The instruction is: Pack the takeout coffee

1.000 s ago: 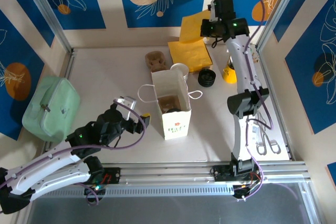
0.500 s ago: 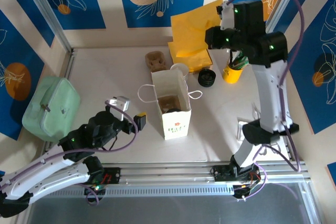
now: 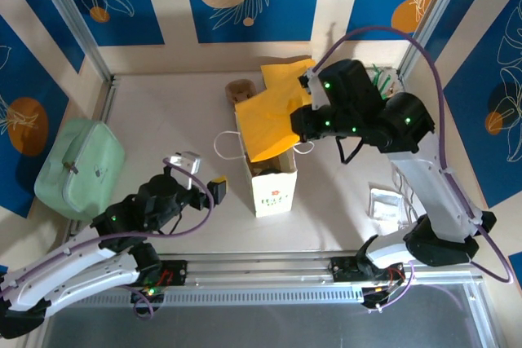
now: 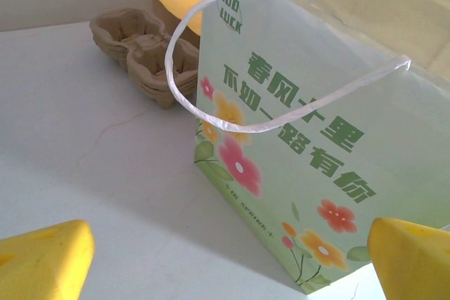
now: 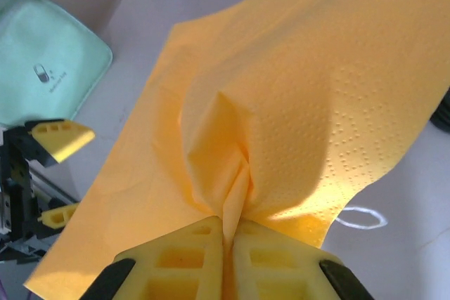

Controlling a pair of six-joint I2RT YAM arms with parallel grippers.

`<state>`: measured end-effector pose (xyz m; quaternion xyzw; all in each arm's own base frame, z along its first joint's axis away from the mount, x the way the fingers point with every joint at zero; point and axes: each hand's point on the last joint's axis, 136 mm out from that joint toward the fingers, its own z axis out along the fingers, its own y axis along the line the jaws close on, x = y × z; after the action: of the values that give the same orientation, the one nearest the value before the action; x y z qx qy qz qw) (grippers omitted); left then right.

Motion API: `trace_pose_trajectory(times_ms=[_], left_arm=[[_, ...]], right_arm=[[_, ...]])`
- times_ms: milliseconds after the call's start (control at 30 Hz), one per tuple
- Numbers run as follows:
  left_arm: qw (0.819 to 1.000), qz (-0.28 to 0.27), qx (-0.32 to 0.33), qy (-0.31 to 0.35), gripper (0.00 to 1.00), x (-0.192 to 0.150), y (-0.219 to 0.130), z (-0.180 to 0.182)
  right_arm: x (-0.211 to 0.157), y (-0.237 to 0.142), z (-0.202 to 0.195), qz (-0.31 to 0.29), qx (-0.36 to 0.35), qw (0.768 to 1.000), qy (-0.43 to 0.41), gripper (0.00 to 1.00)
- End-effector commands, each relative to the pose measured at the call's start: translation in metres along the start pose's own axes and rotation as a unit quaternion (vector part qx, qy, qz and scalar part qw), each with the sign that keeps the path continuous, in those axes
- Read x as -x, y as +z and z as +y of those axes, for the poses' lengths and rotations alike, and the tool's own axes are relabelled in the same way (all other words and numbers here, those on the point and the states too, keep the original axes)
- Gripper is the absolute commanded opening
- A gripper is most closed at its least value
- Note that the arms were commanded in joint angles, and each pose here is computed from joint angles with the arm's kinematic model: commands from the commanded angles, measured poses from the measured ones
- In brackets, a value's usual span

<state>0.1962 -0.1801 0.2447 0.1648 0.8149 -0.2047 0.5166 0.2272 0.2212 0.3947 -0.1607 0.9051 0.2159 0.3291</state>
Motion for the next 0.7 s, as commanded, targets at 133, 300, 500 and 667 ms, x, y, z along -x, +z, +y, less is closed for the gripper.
trace_pose_trajectory(times_ms=[133, 300, 500, 667], left_arm=[[1.0, -0.005, -0.014, -0.005, 0.99, 0.003, 0.003, -0.007], [1.0, -0.004, -0.013, -0.005, 0.99, 0.003, 0.003, -0.007], [1.0, -0.005, -0.013, -0.008, 0.99, 0.002, 0.004, -0.007], [1.0, -0.003, -0.011, -0.008, 0.99, 0.0, 0.004, -0.006]], right_arm=[[0.0, 0.013, 0.004, -0.025, -0.036, 0.999, 0.011, 0.1], [-0.008, 0.031, -0.002, -0.007, -0.066, 0.998, 0.006, 0.1], [-0.018, 0.059, -0.005, 0.022, -0.083, 0.996, 0.012, 0.1], [-0.034, 0.079, -0.006, 0.075, -0.099, 0.992, 0.013, 0.1]])
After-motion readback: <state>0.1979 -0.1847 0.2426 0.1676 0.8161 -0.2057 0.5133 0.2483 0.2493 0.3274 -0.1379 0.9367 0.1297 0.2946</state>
